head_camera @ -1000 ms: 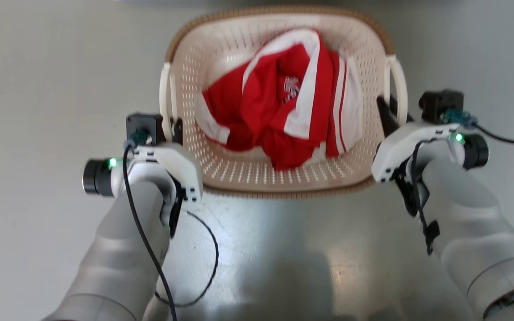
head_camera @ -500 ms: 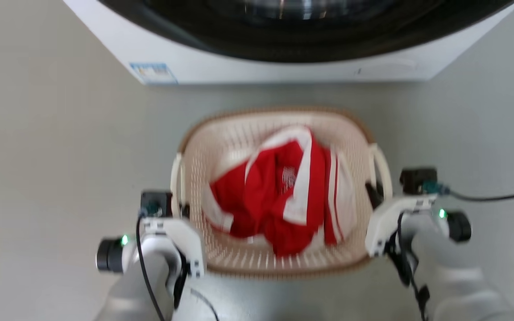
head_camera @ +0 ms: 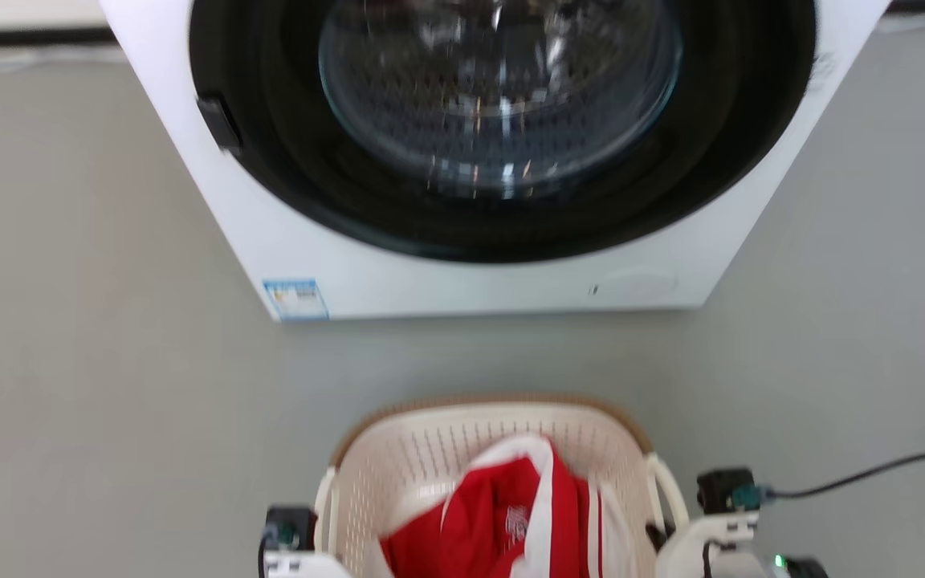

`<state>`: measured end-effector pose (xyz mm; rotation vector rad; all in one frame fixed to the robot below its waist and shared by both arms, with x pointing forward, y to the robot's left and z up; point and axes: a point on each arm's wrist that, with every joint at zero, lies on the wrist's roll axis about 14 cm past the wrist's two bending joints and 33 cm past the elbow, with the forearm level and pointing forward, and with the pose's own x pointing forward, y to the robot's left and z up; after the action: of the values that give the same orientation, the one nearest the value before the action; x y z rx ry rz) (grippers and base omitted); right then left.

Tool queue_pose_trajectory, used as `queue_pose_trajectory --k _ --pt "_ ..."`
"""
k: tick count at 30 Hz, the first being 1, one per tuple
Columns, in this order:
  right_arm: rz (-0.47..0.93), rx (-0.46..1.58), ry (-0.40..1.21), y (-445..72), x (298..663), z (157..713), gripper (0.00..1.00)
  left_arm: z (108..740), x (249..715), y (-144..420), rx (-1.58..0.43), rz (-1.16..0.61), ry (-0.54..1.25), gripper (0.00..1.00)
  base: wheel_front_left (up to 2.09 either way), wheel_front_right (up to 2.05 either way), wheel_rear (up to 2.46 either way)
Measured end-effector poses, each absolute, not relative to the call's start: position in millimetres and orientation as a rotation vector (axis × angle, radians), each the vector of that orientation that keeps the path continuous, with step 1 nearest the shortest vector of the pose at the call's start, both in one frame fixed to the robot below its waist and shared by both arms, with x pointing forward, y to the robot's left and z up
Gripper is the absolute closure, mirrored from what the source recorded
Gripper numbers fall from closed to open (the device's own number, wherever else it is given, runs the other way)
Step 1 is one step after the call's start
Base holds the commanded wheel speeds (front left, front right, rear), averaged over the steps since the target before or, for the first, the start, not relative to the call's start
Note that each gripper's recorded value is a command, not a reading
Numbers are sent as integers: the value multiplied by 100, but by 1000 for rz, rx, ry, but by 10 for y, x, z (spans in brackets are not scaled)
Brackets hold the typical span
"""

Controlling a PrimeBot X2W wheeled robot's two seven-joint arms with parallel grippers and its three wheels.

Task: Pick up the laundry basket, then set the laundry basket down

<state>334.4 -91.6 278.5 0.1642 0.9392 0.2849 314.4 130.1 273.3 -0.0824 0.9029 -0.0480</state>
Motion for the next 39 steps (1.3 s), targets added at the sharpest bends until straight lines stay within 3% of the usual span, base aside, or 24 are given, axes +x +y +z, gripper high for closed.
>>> queue_pose_trajectory --k 11,39 --pt "276 182 923 -942 2908 2980 100 2894 2749 1243 -74 -74 875 100 0 0 0" --pt "290 188 916 -893 2827 3037 100 2960 2711 1260 -66 -73 850 100 0 0 0"
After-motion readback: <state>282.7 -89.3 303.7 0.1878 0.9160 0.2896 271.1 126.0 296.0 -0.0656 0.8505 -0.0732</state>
